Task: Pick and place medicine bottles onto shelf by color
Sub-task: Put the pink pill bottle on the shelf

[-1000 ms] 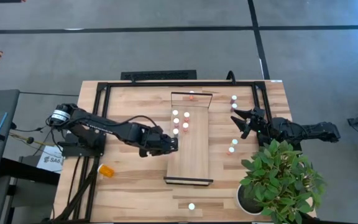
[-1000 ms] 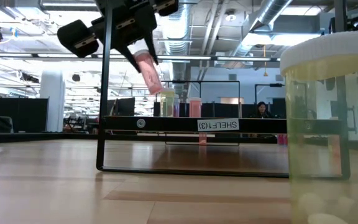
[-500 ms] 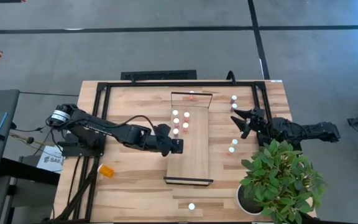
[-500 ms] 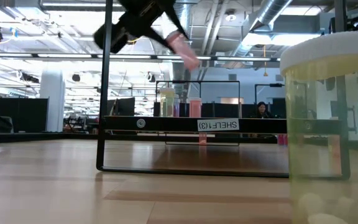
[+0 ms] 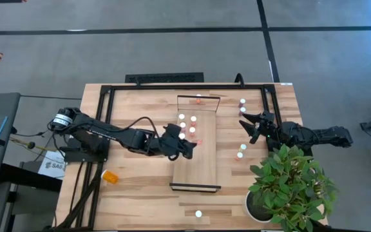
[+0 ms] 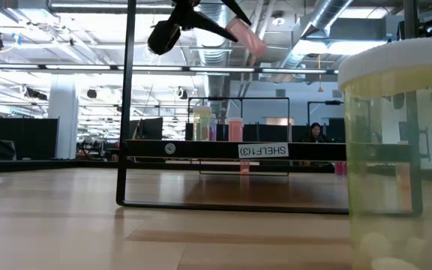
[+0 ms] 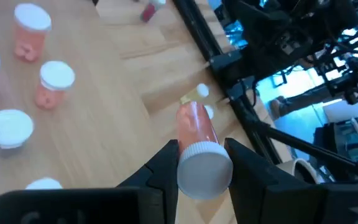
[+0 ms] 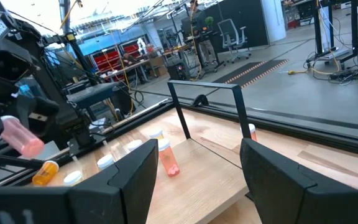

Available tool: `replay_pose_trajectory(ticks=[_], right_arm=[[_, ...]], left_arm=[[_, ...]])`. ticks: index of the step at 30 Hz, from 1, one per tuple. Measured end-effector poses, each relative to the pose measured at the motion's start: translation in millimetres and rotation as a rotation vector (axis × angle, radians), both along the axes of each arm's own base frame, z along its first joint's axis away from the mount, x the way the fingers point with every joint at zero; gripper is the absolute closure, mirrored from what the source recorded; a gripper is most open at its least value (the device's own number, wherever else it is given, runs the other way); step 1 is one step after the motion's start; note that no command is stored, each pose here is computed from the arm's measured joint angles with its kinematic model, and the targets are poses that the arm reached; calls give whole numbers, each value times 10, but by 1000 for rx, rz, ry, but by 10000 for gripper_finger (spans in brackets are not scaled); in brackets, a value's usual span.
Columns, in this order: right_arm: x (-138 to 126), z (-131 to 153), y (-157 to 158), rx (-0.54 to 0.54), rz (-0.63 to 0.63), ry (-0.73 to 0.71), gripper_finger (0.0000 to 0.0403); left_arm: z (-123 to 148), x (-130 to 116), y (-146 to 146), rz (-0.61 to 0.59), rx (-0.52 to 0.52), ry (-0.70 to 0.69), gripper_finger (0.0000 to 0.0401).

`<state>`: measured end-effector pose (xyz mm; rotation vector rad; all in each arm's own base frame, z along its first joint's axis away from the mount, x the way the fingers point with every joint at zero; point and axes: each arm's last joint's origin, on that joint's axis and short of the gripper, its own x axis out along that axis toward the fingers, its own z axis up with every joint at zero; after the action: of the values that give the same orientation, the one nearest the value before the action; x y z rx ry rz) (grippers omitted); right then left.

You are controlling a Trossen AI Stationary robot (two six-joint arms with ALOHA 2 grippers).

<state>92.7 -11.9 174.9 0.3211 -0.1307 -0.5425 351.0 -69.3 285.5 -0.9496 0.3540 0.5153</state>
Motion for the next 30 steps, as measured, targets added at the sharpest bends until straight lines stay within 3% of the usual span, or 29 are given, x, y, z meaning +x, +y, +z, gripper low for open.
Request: replay_pose_trajectory(ticks=[8,14,21,24,30], right_arm=[[0,0,0,0,0,0,152],[0,-1,0,0,0,1,152],[0,-2,0,0,0,1,152],[0,-1,0,0,0,1,152],[1,-2,0,0,0,1,152]], left_arm=[[-166,-141,-61,93,-278,159,316],[-280,-242,-87,218,-554,297,316],[-628,-91,-157,323,-769,473,316],[-617,6,-166,303,-802,543,316],[-361,48,-119,321,-657,525,316]])
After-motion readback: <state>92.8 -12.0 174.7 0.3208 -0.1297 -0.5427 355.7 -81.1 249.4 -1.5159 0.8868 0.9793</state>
